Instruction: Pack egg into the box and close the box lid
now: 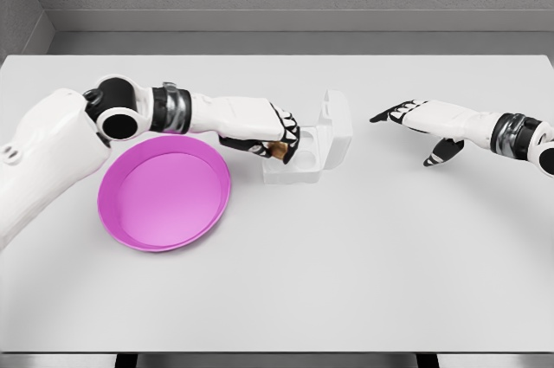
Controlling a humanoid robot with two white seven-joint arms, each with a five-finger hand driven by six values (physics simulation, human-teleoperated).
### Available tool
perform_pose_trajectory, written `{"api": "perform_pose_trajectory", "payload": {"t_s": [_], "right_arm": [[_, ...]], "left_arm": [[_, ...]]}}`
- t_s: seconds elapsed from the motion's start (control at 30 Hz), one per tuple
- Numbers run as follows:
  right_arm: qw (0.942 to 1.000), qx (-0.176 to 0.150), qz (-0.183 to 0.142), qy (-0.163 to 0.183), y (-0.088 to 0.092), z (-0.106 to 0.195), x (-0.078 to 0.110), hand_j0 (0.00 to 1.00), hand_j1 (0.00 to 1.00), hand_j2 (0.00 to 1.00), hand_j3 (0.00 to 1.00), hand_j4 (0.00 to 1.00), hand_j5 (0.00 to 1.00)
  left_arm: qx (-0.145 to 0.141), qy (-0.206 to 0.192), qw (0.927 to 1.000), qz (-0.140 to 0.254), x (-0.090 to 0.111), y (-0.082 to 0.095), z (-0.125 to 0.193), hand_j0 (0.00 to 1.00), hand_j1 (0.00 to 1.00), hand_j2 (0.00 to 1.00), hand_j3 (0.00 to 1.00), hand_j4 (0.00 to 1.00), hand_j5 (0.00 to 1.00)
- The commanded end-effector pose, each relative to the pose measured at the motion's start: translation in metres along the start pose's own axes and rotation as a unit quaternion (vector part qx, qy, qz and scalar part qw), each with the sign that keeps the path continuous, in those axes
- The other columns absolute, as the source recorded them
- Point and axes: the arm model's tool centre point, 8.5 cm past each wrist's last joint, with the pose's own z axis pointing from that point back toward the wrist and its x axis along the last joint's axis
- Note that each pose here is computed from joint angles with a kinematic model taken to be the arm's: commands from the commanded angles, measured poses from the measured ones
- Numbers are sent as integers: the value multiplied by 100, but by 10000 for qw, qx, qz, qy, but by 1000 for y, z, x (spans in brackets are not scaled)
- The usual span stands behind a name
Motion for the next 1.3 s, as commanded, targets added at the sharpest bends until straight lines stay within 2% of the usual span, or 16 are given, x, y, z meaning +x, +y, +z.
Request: {"api": "perform_pose_trajectory", "payload": {"t_s": [0.0, 0.47, 0.57, 0.63, 0.77, 0.93, 1.27], "right_arm": [[10000, -15, -20, 3, -1, 0, 0, 100, 100, 100, 100, 100, 100], [10000, -15, -20, 3, -1, 0, 0, 100, 100, 100, 100, 100, 100], [10000, -21, -15, 3, -1, 0, 0, 100, 100, 100, 100, 100, 100], [10000, -15, -20, 3, -1, 0, 0, 100, 100, 100, 100, 100, 100], [10000, -21, -15, 3, -1, 0, 0, 100, 100, 100, 100, 100, 100], [10000, -21, -15, 3, -1, 0, 0, 100, 100, 100, 100, 100, 100], [10000, -16, -20, 3, -1, 0, 0, 100, 100, 100, 100, 100, 100]], "left_arm": [[11, 0, 9999, 133, -2, -2, -4, 29, 29, 29, 29, 29, 29], [-35, -12, 9998, 180, -3, -4, -17, 33, 33, 33, 33, 33, 33], [-85, 57, 9999, 102, -4, -4, -17, 50, 50, 50, 50, 50, 50], [-90, 67, 9999, 113, -5, -5, -17, 54, 54, 54, 54, 54, 54], [-96, 72, 9999, 121, -5, -6, -17, 59, 59, 59, 59, 59, 59], [-93, 67, 9999, 115, -5, -5, -17, 60, 60, 60, 60, 60, 60], [-115, 90, 9999, 91, -6, -6, -16, 68, 68, 68, 68, 68, 68]]}}
